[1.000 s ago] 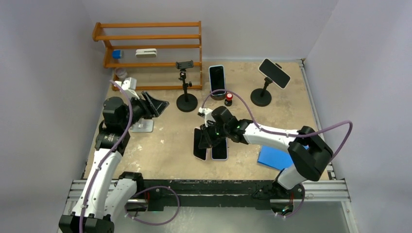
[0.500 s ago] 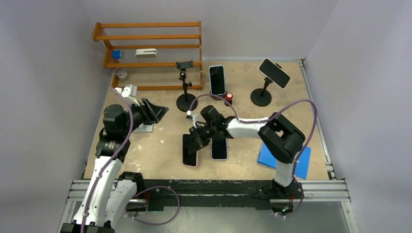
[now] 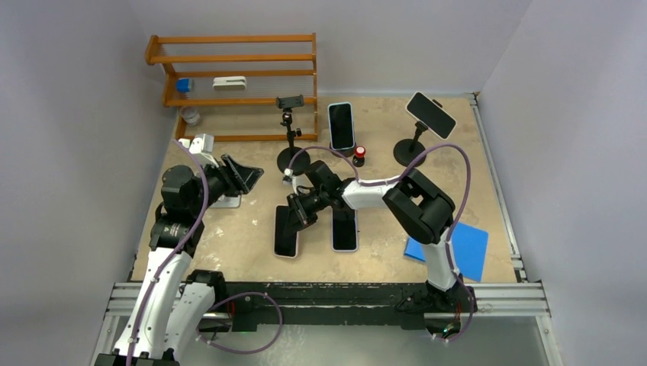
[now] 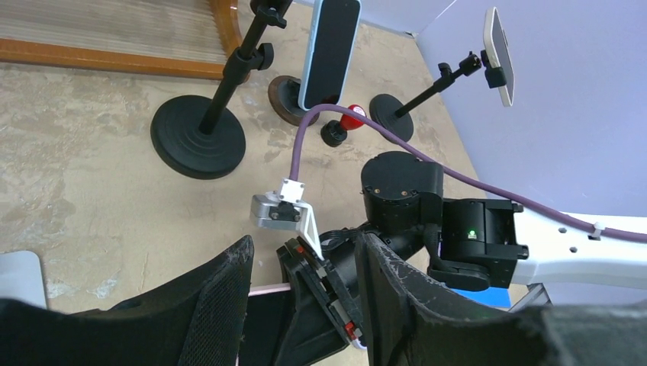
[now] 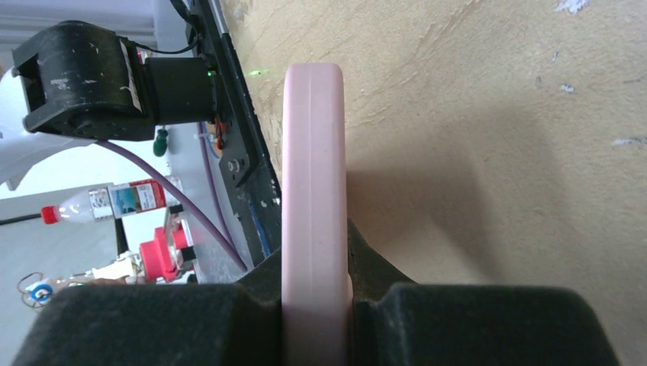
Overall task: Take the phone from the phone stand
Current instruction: Place the phone at the center of the board.
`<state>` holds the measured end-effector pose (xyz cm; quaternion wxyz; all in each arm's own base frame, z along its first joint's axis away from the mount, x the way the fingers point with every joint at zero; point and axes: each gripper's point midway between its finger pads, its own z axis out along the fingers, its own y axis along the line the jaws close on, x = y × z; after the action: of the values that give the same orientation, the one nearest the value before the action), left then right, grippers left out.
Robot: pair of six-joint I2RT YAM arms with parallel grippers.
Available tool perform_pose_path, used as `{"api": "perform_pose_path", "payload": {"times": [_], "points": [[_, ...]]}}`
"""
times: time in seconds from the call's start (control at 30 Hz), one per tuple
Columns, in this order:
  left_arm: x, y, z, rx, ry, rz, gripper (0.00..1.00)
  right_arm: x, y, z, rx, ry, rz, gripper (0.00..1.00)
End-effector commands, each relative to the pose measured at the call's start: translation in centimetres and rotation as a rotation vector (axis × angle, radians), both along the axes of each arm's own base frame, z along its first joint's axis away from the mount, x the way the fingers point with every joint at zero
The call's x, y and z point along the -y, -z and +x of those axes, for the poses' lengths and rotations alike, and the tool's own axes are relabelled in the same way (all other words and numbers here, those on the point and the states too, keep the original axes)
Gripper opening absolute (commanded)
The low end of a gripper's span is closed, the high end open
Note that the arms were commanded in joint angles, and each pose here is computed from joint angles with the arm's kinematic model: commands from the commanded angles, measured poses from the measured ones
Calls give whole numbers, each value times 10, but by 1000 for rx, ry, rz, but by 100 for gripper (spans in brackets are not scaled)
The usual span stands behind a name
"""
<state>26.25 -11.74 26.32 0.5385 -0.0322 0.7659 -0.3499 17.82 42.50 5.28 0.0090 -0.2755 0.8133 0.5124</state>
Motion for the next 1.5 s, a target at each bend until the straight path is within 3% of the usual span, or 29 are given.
{"api": "perform_pose_path", "payload": {"times": [0.0,0.57,1.47], "points": [[0,-8,0,52,3,18,49,-20,-13,14,47,4,64,7],[-3,-7,1,44,-22,23,49,-7,29,23,64,80,-77,32],[-3,-5,1,36,-23,21,49,20,52,59,190,233,-269,37]]}}
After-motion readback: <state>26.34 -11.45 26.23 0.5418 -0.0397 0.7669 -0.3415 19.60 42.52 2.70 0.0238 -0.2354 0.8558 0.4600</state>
